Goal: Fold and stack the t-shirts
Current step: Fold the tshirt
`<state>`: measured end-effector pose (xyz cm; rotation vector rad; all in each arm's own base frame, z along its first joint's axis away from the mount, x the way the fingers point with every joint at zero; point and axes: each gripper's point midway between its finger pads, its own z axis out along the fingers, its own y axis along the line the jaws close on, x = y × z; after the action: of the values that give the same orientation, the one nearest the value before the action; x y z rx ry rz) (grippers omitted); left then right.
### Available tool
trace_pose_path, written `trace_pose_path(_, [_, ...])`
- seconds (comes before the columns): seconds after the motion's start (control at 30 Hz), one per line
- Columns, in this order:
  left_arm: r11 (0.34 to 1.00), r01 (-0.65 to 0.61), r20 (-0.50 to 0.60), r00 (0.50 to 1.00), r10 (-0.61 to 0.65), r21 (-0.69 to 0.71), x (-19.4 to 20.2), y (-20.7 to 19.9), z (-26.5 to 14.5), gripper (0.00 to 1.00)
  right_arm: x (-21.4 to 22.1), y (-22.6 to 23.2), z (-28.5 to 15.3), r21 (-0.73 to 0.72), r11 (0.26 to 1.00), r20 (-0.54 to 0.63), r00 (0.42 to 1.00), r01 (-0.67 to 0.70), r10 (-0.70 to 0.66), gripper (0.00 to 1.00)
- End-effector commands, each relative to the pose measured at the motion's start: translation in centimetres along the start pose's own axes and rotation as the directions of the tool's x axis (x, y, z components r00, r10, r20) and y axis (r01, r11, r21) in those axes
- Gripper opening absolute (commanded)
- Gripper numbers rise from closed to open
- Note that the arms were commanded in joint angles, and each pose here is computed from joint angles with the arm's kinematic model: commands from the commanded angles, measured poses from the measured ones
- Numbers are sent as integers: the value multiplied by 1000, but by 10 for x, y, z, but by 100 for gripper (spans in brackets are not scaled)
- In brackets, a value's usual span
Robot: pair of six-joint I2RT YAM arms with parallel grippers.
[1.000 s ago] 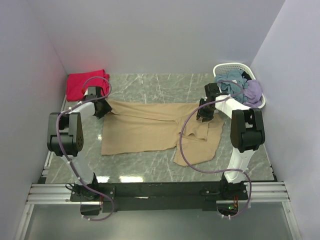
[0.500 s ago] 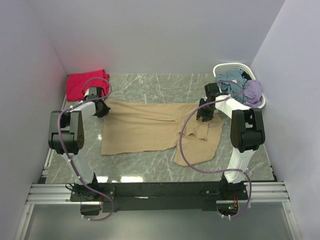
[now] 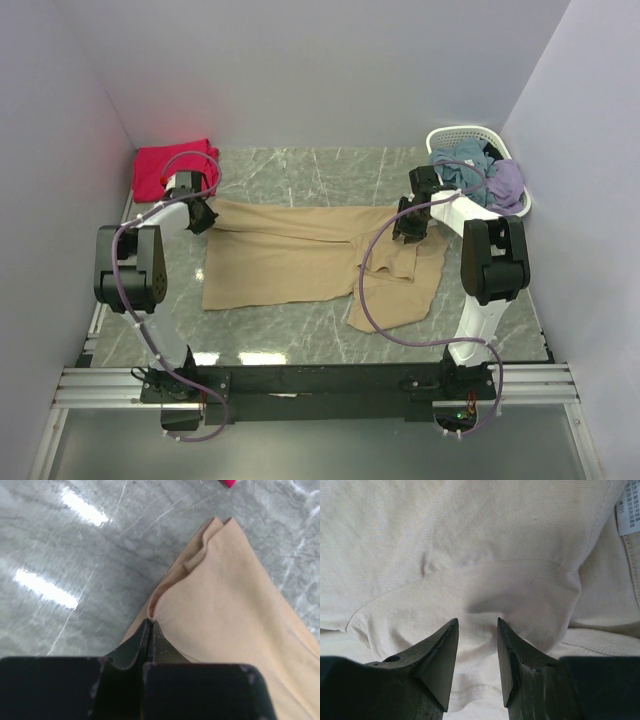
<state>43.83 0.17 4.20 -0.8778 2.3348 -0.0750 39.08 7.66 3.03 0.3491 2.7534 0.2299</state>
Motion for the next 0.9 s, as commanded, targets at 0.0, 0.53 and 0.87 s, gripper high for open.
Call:
trace_pose_path(0.0, [1000, -2, 39, 999, 2, 11, -9, 2, -24, 1, -15, 6, -14, -24, 1000, 62, 998, 14, -13, 44])
trace_pose_path(0.53, [997, -13, 81, 997, 7, 70, -26, -12, -41, 94, -35, 4, -32, -7, 1000, 170, 985, -4, 5, 45])
trace_pose_path(0.87, [856, -29, 4, 999, 31, 516, -40, -119, -52, 93, -54, 12, -22, -19, 1000, 174, 984, -21, 24, 45])
